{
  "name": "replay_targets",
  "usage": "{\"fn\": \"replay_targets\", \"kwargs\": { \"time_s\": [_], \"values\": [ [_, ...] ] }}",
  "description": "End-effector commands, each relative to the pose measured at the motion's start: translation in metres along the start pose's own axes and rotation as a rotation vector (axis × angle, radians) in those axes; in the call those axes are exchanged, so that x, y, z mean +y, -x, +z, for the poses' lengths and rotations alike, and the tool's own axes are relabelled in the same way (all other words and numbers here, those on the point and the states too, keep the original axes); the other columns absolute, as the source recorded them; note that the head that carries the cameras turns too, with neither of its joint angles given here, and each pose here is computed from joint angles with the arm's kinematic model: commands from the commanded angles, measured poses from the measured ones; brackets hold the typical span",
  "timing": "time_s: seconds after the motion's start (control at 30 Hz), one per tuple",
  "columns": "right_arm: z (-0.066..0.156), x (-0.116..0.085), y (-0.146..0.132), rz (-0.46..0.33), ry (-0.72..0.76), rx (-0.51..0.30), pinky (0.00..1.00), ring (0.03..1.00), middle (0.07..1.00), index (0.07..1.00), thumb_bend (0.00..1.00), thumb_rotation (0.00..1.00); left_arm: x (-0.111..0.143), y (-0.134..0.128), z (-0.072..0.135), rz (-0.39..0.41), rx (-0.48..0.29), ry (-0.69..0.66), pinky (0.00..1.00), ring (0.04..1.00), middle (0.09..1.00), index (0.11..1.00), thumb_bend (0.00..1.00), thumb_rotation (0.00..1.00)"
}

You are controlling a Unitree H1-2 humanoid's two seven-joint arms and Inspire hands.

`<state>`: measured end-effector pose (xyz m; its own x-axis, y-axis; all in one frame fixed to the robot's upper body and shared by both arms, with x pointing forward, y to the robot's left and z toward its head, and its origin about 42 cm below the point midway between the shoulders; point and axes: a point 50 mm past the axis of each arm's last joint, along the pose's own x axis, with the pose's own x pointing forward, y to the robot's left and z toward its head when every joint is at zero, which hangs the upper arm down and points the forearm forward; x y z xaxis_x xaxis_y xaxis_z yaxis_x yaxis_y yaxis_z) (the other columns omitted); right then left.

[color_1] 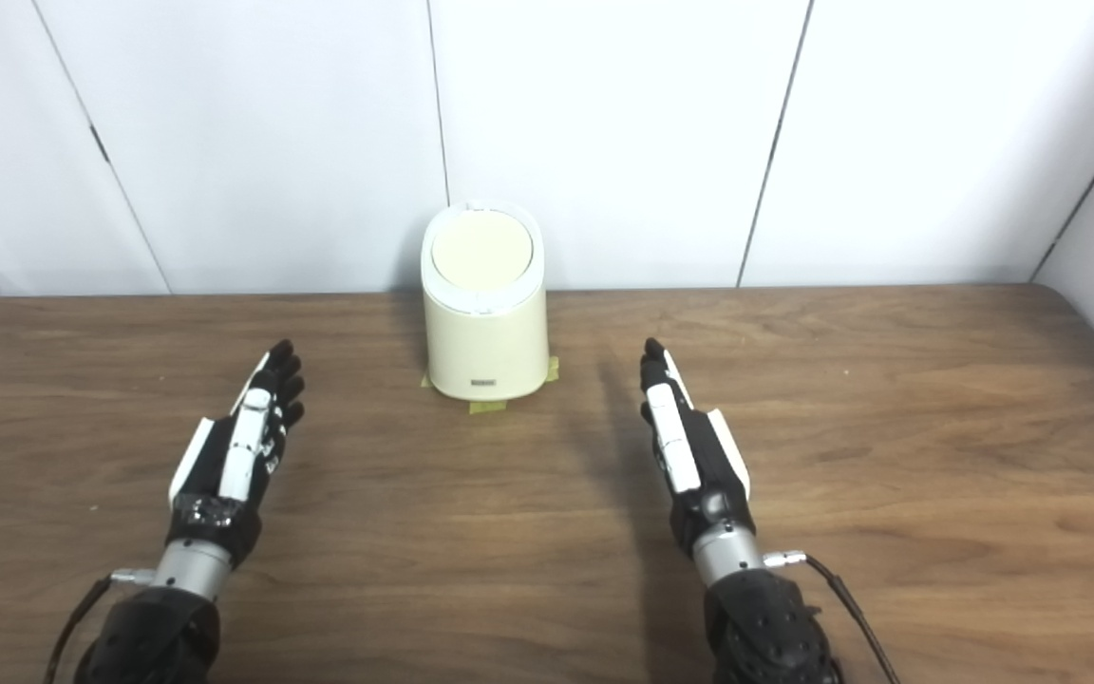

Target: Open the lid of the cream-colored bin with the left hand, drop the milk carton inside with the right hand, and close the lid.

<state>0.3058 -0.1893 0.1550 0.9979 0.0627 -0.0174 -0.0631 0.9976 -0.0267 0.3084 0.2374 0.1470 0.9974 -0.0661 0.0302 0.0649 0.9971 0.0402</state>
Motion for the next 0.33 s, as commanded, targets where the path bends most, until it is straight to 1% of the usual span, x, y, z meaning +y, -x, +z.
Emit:
{"fn": "replay_targets", "kwargs": {
  "time_s": [0.0,0.3],
  "values": [
    [0.0181,-0.0006,-0.0038,0.009,0.020,-0.092,1.00,1.000,1.000,1.000,0.58,1.00,-0.0024,-0.0062,0.0197,-0.007,-0.070,0.005,1.00,1.000,1.000,1.000,0.44,1.00],
    [0.0169,-0.0082,-0.0004,0.008,0.027,-0.106,1.00,1.000,1.000,1.000,0.52,1.00,-0.0093,-0.0054,0.0205,-0.023,-0.065,0.020,1.00,1.000,1.000,1.000,0.42,1.00]
  ]
}}
